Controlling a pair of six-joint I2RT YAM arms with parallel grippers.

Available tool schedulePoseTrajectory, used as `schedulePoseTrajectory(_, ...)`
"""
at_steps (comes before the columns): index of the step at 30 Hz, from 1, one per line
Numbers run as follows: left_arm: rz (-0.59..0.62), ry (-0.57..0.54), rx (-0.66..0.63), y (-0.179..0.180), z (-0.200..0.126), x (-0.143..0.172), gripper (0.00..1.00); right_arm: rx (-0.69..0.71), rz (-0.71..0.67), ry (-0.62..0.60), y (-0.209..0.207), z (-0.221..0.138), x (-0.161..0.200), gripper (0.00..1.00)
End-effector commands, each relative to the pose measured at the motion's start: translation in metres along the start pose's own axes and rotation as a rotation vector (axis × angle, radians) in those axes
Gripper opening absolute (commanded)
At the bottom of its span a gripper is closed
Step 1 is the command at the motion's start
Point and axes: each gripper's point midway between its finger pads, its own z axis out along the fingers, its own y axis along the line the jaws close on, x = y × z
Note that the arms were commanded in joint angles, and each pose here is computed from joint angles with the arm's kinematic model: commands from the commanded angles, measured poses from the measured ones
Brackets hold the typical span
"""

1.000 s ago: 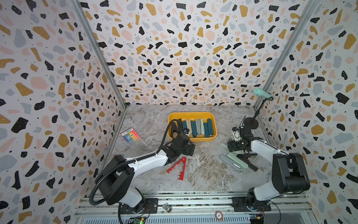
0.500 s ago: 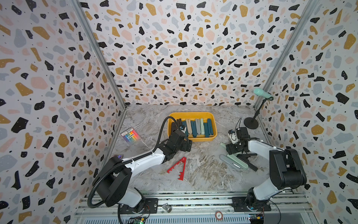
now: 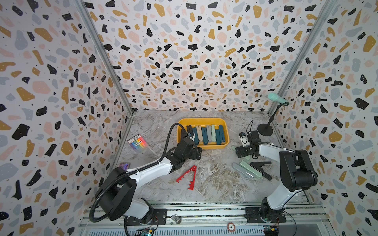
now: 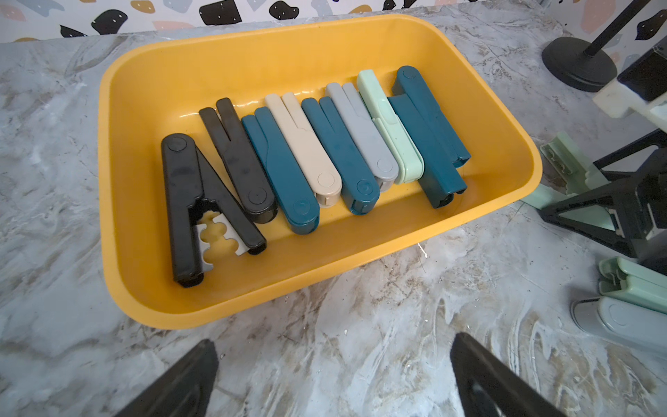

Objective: Put the pruning pliers into the storage box
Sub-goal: Pick up the pruning pliers from the center of the board.

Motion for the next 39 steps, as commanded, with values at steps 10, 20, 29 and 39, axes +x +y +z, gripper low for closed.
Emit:
schedulePoseTrajectory(10, -0.041, -0.045, -0.003, 0.005, -0.002, -0.010, 1.00, 0.008, -0.006, 0.065, -0.004, 0.014, 0.013, 0.77)
schedulePoseTrajectory(20, -0.079, -0.064, 0.006, 0.008, 0.000, -0.016, 0.99, 0.065, 0.079, -0.020, -0.016, -0.010, 0.004, 0.32)
schedulePoseTrajectory(29, -0.107, -0.087, -0.025, 0.017, -0.004, -0.020, 0.99, 0.037, 0.242, -0.184, -0.026, -0.037, -0.030, 0.10)
schedulePoseTrajectory(39, -0.223, -0.185, -0.197, 0.063, -0.024, -0.028, 0.99, 0.024, 0.373, -0.372, -0.034, -0.098, -0.079, 0.21)
